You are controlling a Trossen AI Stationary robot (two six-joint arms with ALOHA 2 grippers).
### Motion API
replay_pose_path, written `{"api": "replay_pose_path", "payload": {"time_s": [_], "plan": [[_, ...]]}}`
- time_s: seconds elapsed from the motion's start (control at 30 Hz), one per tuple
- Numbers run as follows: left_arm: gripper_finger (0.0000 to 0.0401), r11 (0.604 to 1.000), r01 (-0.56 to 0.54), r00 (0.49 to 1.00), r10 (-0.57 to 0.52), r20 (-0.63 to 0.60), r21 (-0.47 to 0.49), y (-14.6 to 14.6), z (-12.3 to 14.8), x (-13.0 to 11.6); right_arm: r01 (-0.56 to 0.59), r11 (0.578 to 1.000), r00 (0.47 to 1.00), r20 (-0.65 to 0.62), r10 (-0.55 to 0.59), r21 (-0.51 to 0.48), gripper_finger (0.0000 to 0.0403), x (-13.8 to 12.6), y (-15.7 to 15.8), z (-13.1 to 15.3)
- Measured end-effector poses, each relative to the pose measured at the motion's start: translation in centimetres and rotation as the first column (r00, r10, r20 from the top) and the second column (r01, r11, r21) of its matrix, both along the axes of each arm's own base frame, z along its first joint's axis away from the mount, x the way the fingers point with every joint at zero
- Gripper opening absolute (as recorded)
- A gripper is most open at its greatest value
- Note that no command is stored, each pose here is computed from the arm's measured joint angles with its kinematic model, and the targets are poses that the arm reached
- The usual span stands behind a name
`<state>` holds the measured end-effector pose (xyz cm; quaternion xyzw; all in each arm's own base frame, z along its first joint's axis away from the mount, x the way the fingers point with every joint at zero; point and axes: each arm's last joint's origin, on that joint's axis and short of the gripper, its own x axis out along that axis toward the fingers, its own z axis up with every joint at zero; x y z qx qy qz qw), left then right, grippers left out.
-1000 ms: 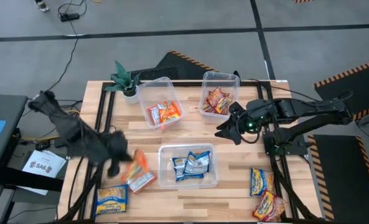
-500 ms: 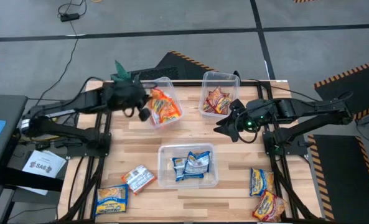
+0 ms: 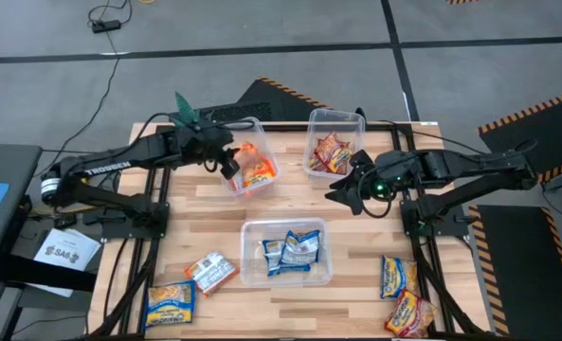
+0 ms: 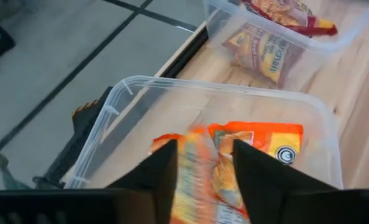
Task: Sort Maruchan noodles
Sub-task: Put the bottom orange bag into the top left transparent bin, then put the right blue bag into the bottom transparent bin
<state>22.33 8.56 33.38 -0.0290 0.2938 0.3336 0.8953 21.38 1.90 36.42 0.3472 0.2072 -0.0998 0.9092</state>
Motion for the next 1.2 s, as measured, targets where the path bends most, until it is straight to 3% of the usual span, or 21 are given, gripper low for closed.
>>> {"api": "replay_pose_path", "payload": {"time_s": [0.13,0.3,0.47,0.6,0.7,0.93,1.2], "plan": [[0.0192,0.995,0.007,0.993,0.005,0.117,-0.104,-0.6,1.0,-1.1,0.004,1.0,1.0,0.0,-0.004,0.03,0.026,0.0,0.2,0.0],[0.022,0.932,0.196,0.945,-0.097,0.313,-0.304,-2.6,2.7,-3.0,-0.089,0.981,0.993,-0.063,0.101,0.173,0.026,-0.5,1.6,-0.5],[0.0221,0.915,0.284,0.867,-0.119,0.483,-0.286,-5.3,5.1,-5.4,-0.068,0.935,0.939,-0.294,0.178,0.348,0.026,-2.1,4.5,-2.3],[0.0222,0.922,0.302,0.802,-0.11,0.587,-0.24,-6.8,6.6,-7.1,0.067,0.921,0.805,-0.566,0.177,0.384,0.026,-3.9,7.5,-5.6],[0.0222,0.935,0.284,0.781,-0.096,0.617,-0.214,-7.3,7.1,-7.8,0.195,0.917,0.667,-0.732,0.136,0.347,0.026,-4.9,9.5,-8.6],[0.0222,0.948,0.257,0.775,-0.085,0.626,-0.189,-7.6,7.3,-8.0,0.409,0.894,0.36,-0.932,0.028,0.185,0.026,-6.1,12.2,-14.8],[0.0222,0.945,0.254,0.789,-0.08,0.609,-0.206,-7.6,6.9,-7.2,0.447,0.895,0.21,-0.972,-0.11,-0.005,0.026,-5.8,12.7,-19.0]]}}
